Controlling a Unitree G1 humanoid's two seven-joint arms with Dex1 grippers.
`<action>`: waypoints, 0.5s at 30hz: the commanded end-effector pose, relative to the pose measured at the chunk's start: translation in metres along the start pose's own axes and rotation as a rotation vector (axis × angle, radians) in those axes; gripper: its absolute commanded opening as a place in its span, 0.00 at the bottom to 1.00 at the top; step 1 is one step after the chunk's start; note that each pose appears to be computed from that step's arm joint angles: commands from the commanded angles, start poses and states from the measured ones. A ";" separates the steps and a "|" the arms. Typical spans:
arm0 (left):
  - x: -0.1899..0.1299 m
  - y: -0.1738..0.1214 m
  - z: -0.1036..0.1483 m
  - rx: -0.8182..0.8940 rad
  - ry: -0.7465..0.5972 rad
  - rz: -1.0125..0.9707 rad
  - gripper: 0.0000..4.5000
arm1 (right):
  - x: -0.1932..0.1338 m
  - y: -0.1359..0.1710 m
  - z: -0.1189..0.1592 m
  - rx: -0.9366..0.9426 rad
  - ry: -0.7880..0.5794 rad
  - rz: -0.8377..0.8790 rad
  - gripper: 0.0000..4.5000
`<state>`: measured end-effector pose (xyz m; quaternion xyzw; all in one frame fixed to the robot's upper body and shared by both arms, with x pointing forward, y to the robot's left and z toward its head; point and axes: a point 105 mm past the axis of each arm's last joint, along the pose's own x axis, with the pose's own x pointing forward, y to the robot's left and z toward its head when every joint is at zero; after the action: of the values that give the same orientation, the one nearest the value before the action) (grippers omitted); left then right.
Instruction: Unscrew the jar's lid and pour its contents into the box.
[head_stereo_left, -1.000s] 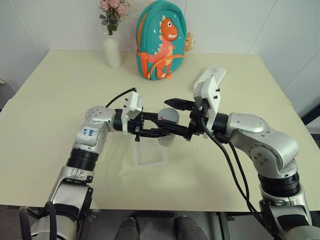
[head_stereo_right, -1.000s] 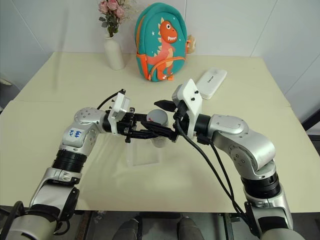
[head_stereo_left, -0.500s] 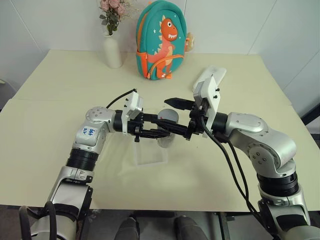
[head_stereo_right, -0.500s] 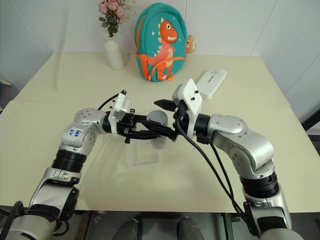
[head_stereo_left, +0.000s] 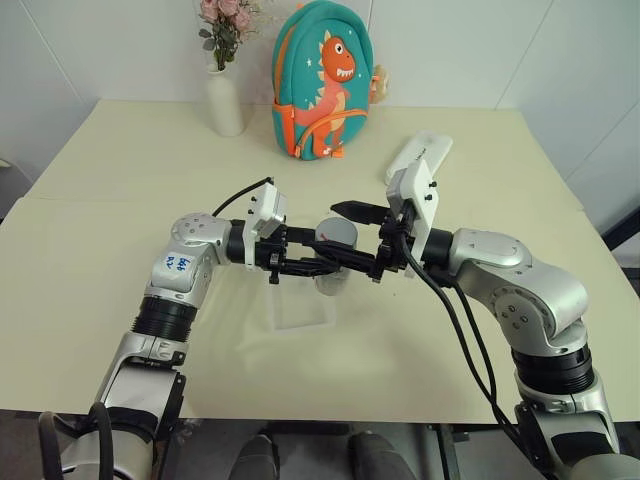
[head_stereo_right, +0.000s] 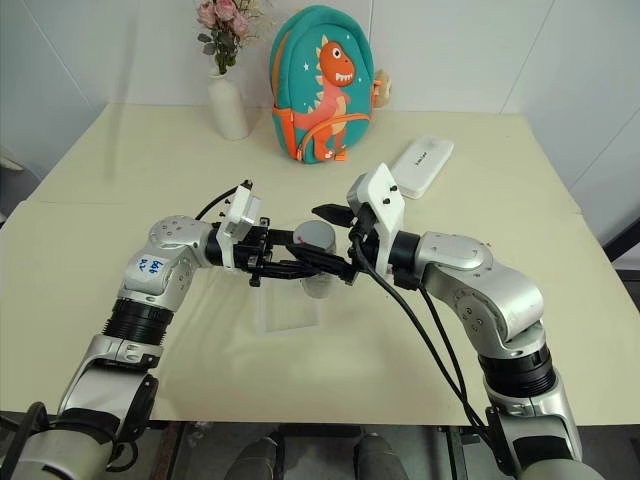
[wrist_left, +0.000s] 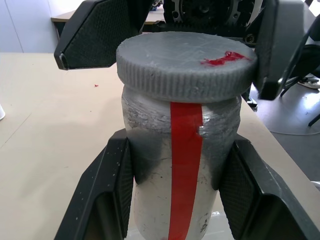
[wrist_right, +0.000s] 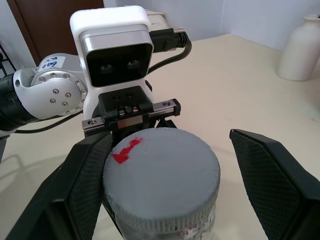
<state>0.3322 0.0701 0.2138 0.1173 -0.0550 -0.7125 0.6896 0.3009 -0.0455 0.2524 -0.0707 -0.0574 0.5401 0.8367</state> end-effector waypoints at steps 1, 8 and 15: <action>0.001 0.002 0.017 0.073 -0.006 -0.011 0.44 | 0.000 0.004 0.008 -0.026 -0.038 0.019 0.87; 0.001 0.002 0.018 0.073 -0.008 -0.009 0.44 | 0.001 0.004 0.009 -0.025 -0.042 0.018 0.87; 0.002 0.001 0.016 0.069 -0.006 -0.010 0.44 | 0.001 0.002 0.014 -0.035 -0.056 0.014 0.87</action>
<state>0.3325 0.0695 0.2162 0.1197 -0.0577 -0.7123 0.6892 0.3008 -0.0436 0.2521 -0.0656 -0.0580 0.5436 0.8347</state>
